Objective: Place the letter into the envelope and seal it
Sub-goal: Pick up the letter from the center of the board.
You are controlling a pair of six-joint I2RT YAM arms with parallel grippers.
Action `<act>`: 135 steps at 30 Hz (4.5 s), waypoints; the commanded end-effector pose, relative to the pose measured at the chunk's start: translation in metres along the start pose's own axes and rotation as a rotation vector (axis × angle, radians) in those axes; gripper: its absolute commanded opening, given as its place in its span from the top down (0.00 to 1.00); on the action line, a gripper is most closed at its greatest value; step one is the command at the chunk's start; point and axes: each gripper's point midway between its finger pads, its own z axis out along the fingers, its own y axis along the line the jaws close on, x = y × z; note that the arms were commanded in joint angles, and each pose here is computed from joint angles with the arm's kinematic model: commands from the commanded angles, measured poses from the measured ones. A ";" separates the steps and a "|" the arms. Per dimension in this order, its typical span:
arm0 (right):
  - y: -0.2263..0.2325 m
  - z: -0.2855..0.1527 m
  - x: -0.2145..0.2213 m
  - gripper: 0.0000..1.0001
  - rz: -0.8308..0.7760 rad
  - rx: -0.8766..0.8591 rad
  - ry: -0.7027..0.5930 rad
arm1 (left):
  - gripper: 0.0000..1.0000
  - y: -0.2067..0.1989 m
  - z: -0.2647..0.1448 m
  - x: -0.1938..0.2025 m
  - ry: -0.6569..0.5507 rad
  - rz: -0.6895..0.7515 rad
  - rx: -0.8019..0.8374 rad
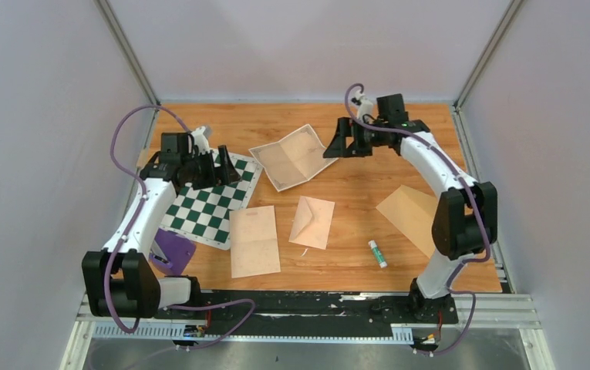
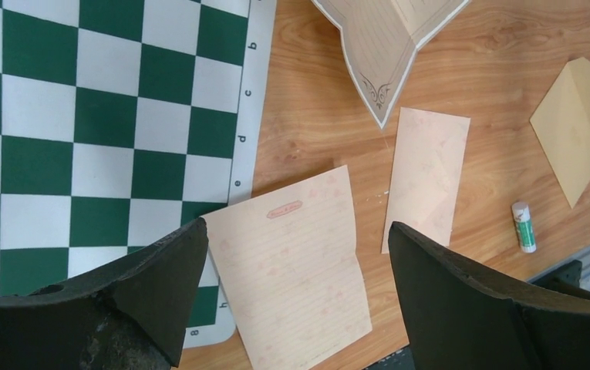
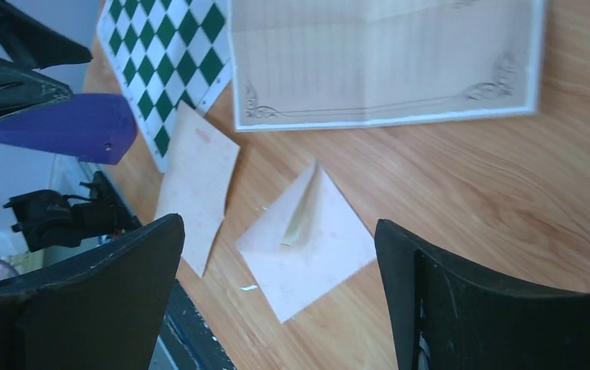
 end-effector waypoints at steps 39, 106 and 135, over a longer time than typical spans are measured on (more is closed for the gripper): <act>0.115 0.183 0.157 0.08 0.099 -0.276 0.330 | 0.16 0.051 0.039 0.133 0.231 -0.477 -0.175; 0.192 -0.075 -0.089 1.00 -0.605 -0.592 -0.233 | 0.00 -0.187 -0.082 -0.136 -0.426 0.747 0.745; 0.191 -0.101 -0.121 1.00 -0.600 -0.452 -0.412 | 0.63 -0.215 -0.054 -0.108 -0.194 0.477 1.107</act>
